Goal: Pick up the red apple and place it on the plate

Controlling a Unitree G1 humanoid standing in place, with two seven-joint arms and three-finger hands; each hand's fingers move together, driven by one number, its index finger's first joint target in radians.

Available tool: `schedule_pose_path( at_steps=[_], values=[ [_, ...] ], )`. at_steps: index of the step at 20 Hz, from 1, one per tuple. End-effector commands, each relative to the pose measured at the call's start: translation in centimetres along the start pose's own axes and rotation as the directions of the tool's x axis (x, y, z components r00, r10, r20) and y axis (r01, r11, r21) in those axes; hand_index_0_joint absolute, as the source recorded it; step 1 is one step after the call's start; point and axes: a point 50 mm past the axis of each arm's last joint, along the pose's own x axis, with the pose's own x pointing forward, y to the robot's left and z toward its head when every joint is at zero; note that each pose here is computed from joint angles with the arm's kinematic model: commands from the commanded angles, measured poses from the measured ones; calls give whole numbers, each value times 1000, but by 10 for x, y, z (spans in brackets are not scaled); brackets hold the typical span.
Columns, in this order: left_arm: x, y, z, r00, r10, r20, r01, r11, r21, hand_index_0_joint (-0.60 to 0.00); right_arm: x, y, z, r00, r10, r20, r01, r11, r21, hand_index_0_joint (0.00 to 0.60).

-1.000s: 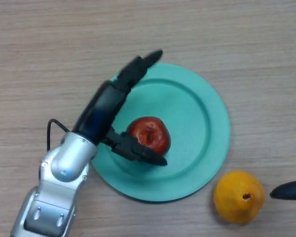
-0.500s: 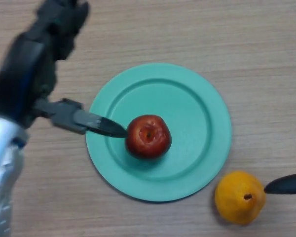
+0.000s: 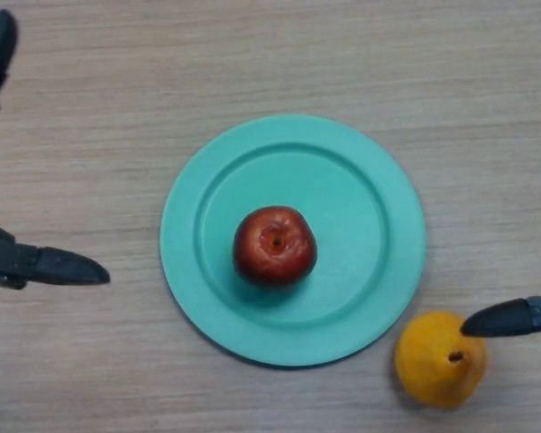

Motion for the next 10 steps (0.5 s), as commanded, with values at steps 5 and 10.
schedule_pose_path(
  at_steps=[5,10],
  values=[
    [-4,-4,29,983,-21,180,-2,992,130,0,-1,-3,24,988,-18,153,24,999,-36,0],
    [-2,-8,37,987,-23,157,12,997,73,0,0,1,24,988,17,153,-12,999,-30,0]
  ],
)
